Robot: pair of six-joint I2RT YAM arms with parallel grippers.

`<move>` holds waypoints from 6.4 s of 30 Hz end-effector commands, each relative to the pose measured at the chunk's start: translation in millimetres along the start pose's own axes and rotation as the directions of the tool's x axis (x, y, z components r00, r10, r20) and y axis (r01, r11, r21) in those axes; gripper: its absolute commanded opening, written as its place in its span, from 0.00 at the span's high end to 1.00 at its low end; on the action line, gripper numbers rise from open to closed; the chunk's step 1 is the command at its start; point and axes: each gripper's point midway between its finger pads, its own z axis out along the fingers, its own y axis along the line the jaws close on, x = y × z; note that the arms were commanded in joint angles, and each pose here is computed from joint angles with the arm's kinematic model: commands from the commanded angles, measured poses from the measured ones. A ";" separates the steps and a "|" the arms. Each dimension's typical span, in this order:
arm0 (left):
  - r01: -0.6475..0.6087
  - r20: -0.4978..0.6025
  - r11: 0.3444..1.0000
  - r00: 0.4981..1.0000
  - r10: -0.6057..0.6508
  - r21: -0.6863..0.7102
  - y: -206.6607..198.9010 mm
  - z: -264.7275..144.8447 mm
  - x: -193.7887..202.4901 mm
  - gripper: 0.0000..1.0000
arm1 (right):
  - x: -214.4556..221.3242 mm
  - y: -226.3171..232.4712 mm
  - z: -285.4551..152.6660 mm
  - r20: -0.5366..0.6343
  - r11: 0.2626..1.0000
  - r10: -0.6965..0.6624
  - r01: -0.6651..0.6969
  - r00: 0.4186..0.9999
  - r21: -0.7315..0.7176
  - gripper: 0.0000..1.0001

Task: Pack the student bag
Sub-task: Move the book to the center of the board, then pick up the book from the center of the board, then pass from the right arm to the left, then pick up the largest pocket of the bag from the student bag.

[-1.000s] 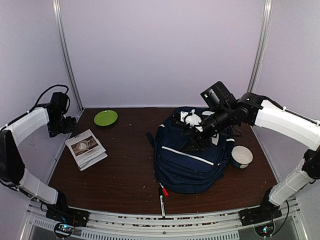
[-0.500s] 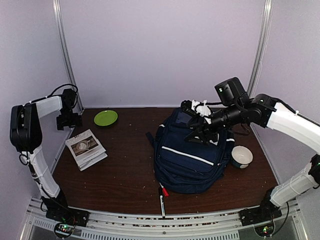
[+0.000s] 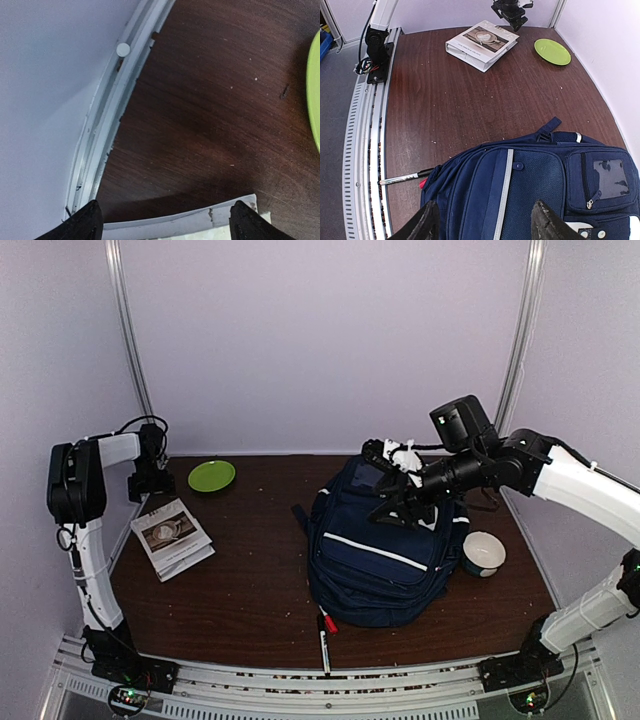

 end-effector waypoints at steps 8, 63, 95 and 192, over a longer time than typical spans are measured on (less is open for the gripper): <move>-0.145 -0.001 0.981 0.989 0.146 0.125 -50.9 -12.7 30.1 0.10 | 6.1 -3.7 -0.2 -0.006 0.999 0.017 -0.017 1.000 0.027 0.37; -0.010 -0.100 0.782 0.991 0.092 0.623 -128.2 -101.8 204.3 0.08 | 8.7 -11.7 227.1 -0.256 0.694 0.630 -0.680 0.733 -0.236 0.63; -0.045 -0.086 0.747 0.987 0.136 0.663 -145.8 -110.1 219.8 0.12 | 44.3 46.1 308.4 -0.487 0.260 0.770 -0.899 0.413 -0.351 0.76; -0.042 0.060 0.207 0.995 -0.079 0.977 -178.8 -312.9 168.0 0.60 | 18.6 -64.4 34.4 -0.095 0.952 0.307 -0.303 0.947 0.050 0.54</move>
